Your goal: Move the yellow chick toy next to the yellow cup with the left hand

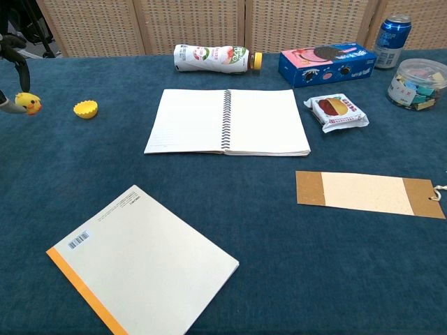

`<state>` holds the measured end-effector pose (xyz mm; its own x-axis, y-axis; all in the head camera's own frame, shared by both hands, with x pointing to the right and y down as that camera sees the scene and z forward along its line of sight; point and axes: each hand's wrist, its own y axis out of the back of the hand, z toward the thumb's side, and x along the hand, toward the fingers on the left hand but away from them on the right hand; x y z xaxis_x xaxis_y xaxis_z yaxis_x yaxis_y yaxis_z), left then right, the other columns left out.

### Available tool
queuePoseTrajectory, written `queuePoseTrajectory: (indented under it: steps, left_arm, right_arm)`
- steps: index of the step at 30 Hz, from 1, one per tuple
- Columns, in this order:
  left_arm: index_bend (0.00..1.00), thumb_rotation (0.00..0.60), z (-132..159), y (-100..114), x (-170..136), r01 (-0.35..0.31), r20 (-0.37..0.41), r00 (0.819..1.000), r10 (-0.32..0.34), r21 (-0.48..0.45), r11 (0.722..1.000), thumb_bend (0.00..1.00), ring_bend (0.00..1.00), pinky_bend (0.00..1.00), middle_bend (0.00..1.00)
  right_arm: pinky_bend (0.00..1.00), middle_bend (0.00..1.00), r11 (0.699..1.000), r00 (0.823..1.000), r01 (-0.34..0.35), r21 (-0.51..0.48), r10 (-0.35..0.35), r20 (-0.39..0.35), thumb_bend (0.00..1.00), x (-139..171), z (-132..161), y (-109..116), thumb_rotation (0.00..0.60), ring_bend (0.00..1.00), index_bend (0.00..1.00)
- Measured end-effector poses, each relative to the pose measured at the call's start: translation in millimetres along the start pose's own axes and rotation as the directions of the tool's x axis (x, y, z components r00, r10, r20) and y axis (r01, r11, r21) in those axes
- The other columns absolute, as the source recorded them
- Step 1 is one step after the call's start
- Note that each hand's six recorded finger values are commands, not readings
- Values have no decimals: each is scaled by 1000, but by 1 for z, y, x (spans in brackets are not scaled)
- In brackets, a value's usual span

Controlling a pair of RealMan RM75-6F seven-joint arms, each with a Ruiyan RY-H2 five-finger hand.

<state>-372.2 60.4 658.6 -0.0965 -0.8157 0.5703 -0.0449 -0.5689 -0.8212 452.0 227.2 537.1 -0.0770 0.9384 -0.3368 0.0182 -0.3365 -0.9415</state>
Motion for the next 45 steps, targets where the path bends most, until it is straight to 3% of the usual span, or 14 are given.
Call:
queuePoseTrajectory:
  steps: [6, 15, 24, 32, 45]
  left_arm:
    - [611, 600, -13, 10, 17, -20, -27, 999, 20, 4, 1000, 242, 18, 0, 0]
    - [611, 600, -22, 9, 50, -20, -57, 998, 21, 18, 1000, 242, 18, 0, 0]
    - [613, 600, 0, -6, 82, 14, -34, 999, -14, -10, 1000, 241, 17, 0, 0]
    - [613, 600, 23, -14, 87, 17, 6, 1000, -17, -23, 1000, 241, 18, 0, 0]
    - [613, 600, 25, -21, 88, 17, 1, 1000, -17, -21, 1000, 239, 18, 0, 0]
  right_arm:
    - [0, 0, 1000, 1000, -12, 7, 12, 1, 0, -2, 0, -3, 600, 0, 26]
    - [0, 0, 999, 999, -45, 18, 44, 18, 0, -8, -2, -13, 600, 0, 25]
    - [0, 0, 997, 996, -77, 23, 75, 43, 0, -17, -8, -22, 600, 0, 26]
    - [0, 0, 996, 995, -85, 21, 84, 48, 0, -19, -10, -24, 600, 0, 25]
    - [0, 0, 996, 995, -84, 17, 83, 46, 0, -18, -9, -23, 600, 0, 25]
